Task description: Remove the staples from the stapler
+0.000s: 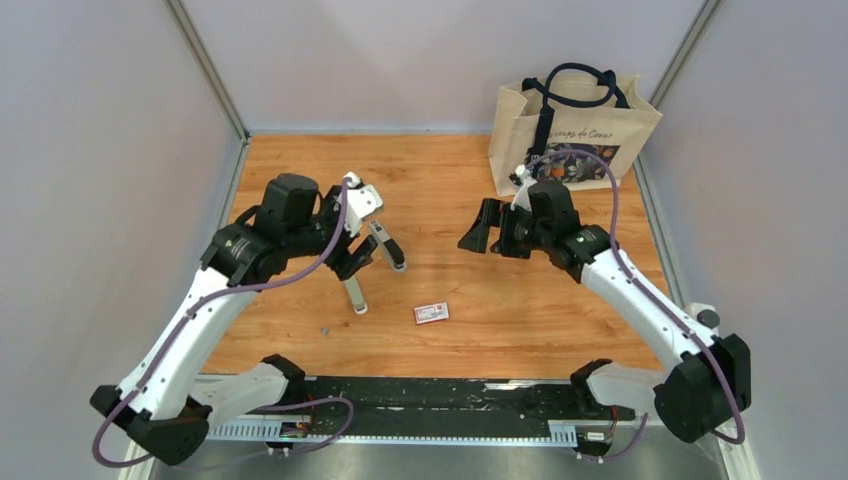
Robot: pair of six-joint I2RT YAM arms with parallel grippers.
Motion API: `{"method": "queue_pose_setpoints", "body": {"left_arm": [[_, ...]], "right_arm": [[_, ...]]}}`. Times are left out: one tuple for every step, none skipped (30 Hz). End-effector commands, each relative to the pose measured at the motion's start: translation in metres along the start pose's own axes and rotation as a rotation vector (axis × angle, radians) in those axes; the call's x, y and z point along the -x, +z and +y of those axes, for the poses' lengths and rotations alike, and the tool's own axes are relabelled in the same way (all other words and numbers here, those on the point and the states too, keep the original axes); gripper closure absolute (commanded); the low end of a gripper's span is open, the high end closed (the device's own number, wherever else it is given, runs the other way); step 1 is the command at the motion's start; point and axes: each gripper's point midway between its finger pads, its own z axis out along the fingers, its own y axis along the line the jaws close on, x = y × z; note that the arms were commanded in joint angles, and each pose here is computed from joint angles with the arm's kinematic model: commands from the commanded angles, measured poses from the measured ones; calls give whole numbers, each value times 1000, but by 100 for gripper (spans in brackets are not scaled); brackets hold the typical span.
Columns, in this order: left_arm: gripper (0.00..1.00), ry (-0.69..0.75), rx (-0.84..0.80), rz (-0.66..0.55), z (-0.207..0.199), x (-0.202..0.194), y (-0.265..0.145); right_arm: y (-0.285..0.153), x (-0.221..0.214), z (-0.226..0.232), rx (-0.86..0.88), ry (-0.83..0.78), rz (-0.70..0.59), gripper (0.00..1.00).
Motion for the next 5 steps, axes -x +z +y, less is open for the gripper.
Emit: {"method": "queue_pose_setpoints", "body": {"left_arm": [[15, -133, 78, 98, 3, -43, -6], [14, -149, 87, 85, 4, -45, -9], [15, -169, 91, 77, 5, -47, -10], [15, -191, 93, 64, 6, -49, -14], [14, -203, 94, 60, 8, -50, -16]], "right_arm": [[-26, 22, 19, 2, -64, -86, 0], [-28, 23, 21, 2, -71, -94, 0], [-30, 27, 26, 4, -81, -108, 0], [-33, 26, 25, -11, -85, -110, 0], [-34, 27, 24, -21, -87, -115, 0]]}}
